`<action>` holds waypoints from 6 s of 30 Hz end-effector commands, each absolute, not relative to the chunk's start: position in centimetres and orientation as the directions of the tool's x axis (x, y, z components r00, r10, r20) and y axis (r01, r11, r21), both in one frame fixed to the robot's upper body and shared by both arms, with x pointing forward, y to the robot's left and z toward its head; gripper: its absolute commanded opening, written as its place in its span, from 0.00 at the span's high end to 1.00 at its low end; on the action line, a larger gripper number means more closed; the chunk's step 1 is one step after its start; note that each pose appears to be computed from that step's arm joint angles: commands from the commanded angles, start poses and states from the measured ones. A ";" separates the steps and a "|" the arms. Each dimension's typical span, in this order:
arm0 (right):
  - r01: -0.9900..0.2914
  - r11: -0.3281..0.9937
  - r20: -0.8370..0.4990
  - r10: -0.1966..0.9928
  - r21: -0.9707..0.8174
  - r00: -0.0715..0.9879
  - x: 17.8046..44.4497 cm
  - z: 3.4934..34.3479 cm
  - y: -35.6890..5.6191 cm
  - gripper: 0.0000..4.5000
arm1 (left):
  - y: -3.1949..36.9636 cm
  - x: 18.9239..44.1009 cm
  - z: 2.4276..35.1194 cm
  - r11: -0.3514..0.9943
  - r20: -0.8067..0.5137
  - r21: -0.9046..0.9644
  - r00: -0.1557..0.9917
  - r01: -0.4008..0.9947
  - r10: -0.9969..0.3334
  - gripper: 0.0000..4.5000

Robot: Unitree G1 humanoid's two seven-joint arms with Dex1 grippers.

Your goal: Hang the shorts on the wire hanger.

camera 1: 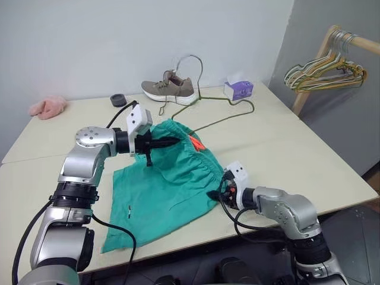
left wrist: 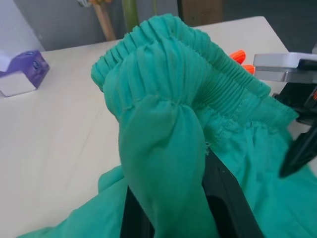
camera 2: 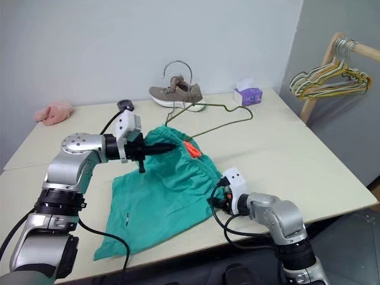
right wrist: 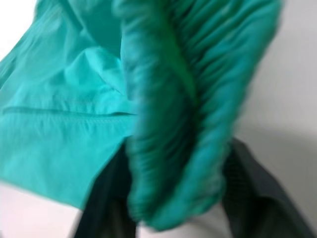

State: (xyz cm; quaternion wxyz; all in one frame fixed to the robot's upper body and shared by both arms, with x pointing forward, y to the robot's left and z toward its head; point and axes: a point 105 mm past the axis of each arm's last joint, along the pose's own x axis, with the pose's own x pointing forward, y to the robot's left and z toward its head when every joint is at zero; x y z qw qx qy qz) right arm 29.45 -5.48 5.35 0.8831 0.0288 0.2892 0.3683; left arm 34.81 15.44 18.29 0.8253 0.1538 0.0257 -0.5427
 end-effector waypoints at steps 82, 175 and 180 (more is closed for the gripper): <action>-0.876 0.452 -0.554 0.691 -0.170 0.464 28.0 15.1 -11.7 0.26 | 18.1 27.9 12.0 0.156 -0.470 0.238 0.254 0.959 -0.845 1.00; 0.594 0.804 -0.399 -0.538 0.022 0.743 26.6 22.5 -46.0 1.00 | -8.2 31.9 28.0 0.245 0.110 0.318 0.221 0.916 -0.969 0.00; 0.608 0.793 -0.400 -0.547 0.032 0.735 25.7 22.7 -46.0 1.00 | -8.7 31.5 28.0 0.212 0.116 0.301 0.185 0.930 -0.976 0.00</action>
